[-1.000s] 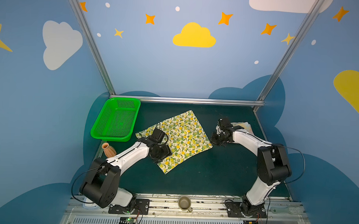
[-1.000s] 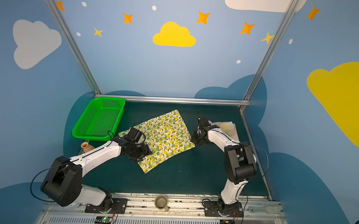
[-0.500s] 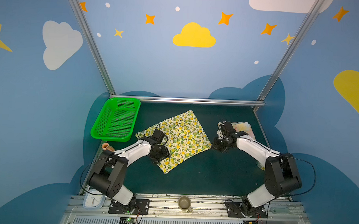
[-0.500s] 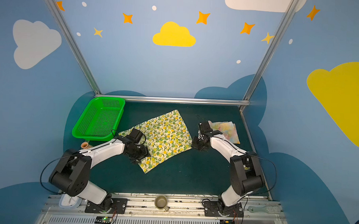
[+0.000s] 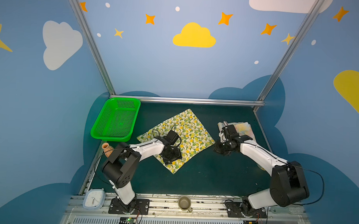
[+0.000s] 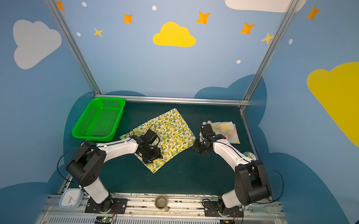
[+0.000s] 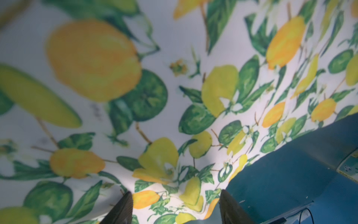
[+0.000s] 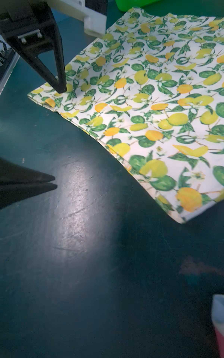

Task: Fold and stack skirts
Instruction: Rotate the skirt at the center of the table.

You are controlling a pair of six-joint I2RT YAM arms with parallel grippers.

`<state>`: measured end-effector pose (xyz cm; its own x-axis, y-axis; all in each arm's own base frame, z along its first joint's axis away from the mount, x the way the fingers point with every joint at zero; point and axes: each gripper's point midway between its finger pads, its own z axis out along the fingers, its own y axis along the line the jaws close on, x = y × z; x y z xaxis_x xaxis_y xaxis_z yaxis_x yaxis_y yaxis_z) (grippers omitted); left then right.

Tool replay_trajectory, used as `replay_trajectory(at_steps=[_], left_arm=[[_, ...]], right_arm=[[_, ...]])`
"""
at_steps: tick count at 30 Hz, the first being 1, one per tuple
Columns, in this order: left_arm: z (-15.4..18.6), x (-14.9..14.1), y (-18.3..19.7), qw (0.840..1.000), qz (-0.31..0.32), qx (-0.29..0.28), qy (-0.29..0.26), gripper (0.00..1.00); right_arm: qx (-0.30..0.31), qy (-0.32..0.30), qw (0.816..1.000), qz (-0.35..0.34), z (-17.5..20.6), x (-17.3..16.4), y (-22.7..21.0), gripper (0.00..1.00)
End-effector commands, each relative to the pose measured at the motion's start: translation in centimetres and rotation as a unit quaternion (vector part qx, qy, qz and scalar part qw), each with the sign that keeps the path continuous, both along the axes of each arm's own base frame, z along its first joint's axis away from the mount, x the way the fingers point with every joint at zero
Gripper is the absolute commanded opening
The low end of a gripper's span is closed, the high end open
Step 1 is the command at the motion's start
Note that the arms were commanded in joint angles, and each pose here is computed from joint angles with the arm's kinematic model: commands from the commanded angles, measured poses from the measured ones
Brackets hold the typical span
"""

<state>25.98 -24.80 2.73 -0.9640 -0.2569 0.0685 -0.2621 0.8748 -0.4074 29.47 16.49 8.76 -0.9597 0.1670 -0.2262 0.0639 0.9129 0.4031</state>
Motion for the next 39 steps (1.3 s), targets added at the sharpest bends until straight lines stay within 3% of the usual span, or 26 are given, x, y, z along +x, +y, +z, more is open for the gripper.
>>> replay_trajectory(at_steps=[1, 7, 12, 19, 27, 34, 39], left_arm=[[-3.5, -1.7, -1.5, 0.999, -0.017, 0.009, 0.041, 0.7], [-2.5, -1.9, -5.3, 0.998, -0.051, -0.018, 0.03, 0.69], [0.4, -0.9, -4.1, 0.999, -0.023, -0.048, 0.003, 0.7], [2.8, 1.5, 3.4, 0.998, 0.047, -0.037, -0.018, 0.7], [3.1, 2.5, 10.4, 0.988, 0.148, -0.047, -0.024, 0.69], [3.9, 2.6, 16.3, 0.963, 0.254, -0.081, -0.032, 0.65], [4.0, 2.6, 20.2, 0.945, 0.315, -0.073, -0.047, 0.63]], right_arm=[[-0.003, 0.008, 1.0, 0.0, 0.2, -1.0, -0.4, 0.01], [-0.013, 0.004, 1.0, 0.001, 0.4, -1.3, -0.9, 0.01], [-0.014, -0.003, 1.0, 0.002, 1.0, -0.2, -0.9, 0.01], [0.02, -0.014, 0.999, 0.026, 1.4, 0.8, 1.9, 0.0], [0.007, -0.011, 0.996, 0.088, 0.9, -1.4, 6.4, 0.03], [-0.007, -0.018, 0.989, 0.146, 0.5, -4.3, 9.4, 0.14], [0.012, 0.007, 0.987, 0.161, -0.5, -5.4, 10.8, 0.17]])
